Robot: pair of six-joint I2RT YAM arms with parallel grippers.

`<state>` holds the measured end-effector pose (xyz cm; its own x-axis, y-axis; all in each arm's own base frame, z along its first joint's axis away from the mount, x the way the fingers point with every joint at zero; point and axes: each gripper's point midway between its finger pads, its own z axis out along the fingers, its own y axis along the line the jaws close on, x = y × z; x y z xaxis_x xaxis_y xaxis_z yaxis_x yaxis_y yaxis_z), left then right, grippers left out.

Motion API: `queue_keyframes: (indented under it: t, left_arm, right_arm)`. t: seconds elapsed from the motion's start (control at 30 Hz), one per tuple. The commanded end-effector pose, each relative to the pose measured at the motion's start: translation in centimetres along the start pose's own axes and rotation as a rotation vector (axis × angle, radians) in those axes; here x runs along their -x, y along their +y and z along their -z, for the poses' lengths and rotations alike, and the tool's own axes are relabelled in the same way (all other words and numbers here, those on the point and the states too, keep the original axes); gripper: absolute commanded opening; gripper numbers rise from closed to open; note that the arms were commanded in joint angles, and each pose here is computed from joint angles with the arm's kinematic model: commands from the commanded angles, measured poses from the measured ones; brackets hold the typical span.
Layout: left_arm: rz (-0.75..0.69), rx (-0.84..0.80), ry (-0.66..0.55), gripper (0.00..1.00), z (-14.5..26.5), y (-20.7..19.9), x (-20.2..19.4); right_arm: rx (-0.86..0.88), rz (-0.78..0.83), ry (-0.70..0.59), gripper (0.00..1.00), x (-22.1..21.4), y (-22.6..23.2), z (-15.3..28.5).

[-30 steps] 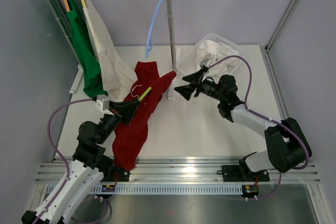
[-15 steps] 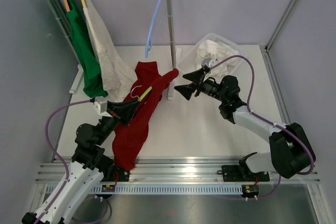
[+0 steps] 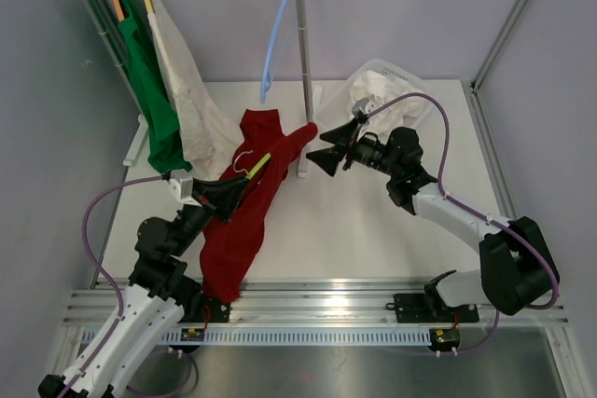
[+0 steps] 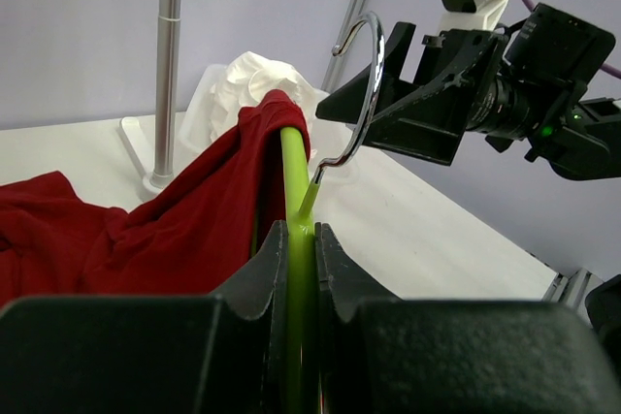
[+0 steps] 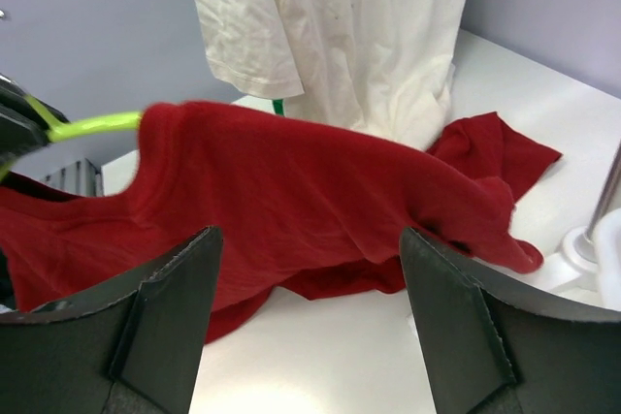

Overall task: Remove the t-shirt from the hanger
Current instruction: Remove the tshirt from the hanger

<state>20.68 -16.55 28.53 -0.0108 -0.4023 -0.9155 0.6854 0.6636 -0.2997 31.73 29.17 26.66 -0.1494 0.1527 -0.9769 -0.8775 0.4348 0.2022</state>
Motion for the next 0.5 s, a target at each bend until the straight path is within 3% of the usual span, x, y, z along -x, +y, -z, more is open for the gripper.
queue_keyframes:
  t: [0.0, 0.2, 0.3, 0.47]
  left_arm:
    - [-0.055, -0.030, -0.126, 0.00, -0.7, -1.0, 3.9]
    - [-0.066, -0.023, -0.138, 0.00, -1.2, -0.8, 4.2]
    - [-0.083, -0.052, -0.152, 0.00, -1.3, -1.3, 4.6]
    - [-0.110, -0.070, -0.196, 0.00, -1.2, -2.0, 6.1]
  right_arm:
    - [0.084, -0.024, -0.021, 0.81, 1.7, 2.1, -0.9]
    - [0.127, -0.043, -0.029, 0.81, 1.8, 4.4, -2.1]
    - [0.084, -0.090, 0.037, 0.76, 1.1, 4.7, -3.3]
    - [0.015, -0.091, 0.039, 0.78, 1.9, 6.5, -4.6]
